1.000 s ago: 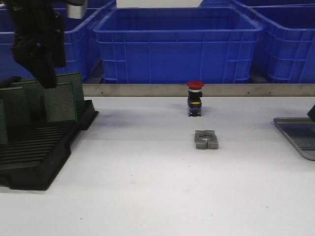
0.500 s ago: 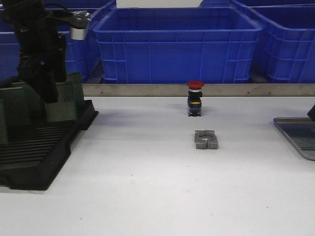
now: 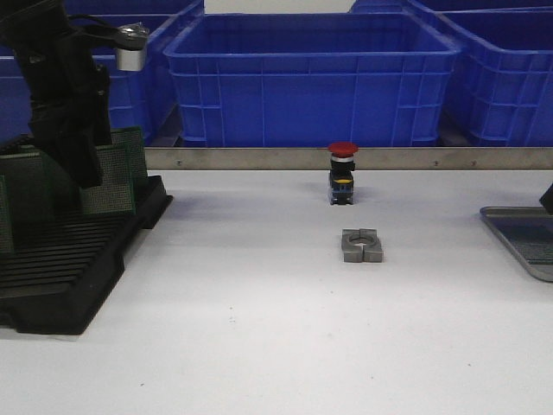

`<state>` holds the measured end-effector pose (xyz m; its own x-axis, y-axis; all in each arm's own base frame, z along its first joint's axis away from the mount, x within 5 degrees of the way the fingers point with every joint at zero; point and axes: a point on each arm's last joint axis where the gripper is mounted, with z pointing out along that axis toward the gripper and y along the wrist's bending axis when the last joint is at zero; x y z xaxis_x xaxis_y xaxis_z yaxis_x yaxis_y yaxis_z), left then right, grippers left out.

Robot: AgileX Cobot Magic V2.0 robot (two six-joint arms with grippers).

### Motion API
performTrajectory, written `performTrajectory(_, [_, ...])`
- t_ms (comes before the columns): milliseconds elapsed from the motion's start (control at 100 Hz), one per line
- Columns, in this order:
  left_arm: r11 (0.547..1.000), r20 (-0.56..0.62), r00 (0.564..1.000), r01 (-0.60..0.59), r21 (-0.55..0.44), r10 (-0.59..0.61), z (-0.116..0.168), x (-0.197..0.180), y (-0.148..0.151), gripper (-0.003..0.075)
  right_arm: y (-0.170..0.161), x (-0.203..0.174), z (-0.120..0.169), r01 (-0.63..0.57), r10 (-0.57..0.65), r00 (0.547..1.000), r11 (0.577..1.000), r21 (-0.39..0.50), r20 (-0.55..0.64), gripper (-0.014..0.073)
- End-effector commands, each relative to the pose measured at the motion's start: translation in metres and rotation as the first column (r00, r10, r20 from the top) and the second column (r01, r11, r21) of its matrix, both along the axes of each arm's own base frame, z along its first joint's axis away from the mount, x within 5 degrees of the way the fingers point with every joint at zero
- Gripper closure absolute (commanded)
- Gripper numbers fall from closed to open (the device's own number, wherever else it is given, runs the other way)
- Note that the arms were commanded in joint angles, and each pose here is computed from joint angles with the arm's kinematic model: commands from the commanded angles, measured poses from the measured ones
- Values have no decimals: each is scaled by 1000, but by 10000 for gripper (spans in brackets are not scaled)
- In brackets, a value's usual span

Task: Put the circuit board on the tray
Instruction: 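Lower the left gripper onto another green board in the rack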

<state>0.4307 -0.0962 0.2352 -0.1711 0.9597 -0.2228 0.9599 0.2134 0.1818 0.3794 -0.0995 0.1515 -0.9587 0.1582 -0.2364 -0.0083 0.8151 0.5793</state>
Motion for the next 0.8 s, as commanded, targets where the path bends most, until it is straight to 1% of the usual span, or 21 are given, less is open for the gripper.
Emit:
performTrajectory(0, [999, 87, 996, -6, -41, 10, 33, -3, 0, 184, 0, 1, 33, 6, -6, 996, 1000, 2, 88, 149])
performTrajectory(260, [999, 88, 996, 1, -44, 3, 33, -4, -1, 184, 0, 1, 33, 6, -6, 996, 1000, 2, 88, 149])
performTrajectory(350, [998, 84, 996, -1, -64, 6, 33, -4, -2, 184, 0, 1, 33, 6, -6, 996, 1000, 2, 88, 149])
performTrajectory(620, [998, 33, 999, -1, -57, 3, 17, 0, -3, 190, 0, 1, 33, 6, -6, 996, 1000, 2, 88, 149])
performTrajectory(710, [998, 33, 999, -1, -57, 3, 17, 0, -3, 242, 0, 1, 33, 6, -6, 996, 1000, 2, 88, 149])
performTrajectory(760, [998, 33, 999, 0, -57, 2, 18, 0, -3, 295, 0, 1, 33, 6, -6, 996, 1000, 2, 88, 149])
performTrajectory(790, [998, 34, 999, 0, -57, 2, 19, 0, -3, 343, 0, 1, 33, 6, -6, 996, 1000, 2, 88, 149])
